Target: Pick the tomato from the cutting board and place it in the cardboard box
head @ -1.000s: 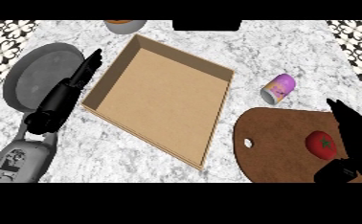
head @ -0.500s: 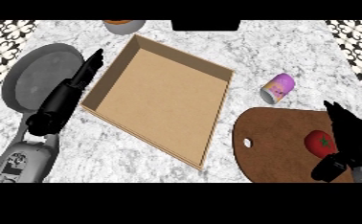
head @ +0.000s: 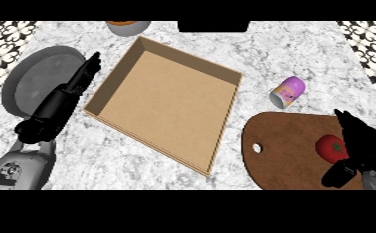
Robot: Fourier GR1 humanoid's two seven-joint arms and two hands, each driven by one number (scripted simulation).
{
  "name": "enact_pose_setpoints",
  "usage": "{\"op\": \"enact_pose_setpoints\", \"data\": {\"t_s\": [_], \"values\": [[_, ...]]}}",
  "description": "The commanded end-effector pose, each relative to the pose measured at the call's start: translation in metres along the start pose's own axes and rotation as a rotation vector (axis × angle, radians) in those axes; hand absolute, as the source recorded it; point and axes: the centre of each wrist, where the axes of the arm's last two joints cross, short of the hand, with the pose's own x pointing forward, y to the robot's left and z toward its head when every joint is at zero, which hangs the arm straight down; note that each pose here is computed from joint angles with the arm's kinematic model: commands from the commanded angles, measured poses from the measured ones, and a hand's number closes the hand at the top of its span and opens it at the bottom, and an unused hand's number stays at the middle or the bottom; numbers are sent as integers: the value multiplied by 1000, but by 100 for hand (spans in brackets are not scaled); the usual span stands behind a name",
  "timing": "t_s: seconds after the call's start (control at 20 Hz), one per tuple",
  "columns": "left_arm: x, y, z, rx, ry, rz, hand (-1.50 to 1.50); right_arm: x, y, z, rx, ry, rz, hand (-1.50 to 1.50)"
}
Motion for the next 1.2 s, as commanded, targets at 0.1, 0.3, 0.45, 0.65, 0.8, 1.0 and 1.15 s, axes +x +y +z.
{"op": "enact_pose_setpoints", "data": {"t_s": [0.1,0.3,0.45,0.65,0.8,1.0,1.15], "values": [[6,4,1,-8,8,-7,0,11,4,-12,14,76,34,-150],[2,-2,12,-9,6,-9,0,-20,31,-25,12,90,49,-150],[0,0,0,-11,-1,-10,0,-7,32,-12,26,67,24,-150],[-6,-1,-10,-9,-9,0,0,-16,27,-31,38,10,4,-150],[6,-12,-13,-4,4,10,0,-16,45,-45,26,-76,58,150],[-7,-10,3,5,-5,7,0,-17,52,-51,-110,-110,96,150],[-19,-17,11,5,-13,1,0,-18,53,-53,-160,-123,126,150]]}}
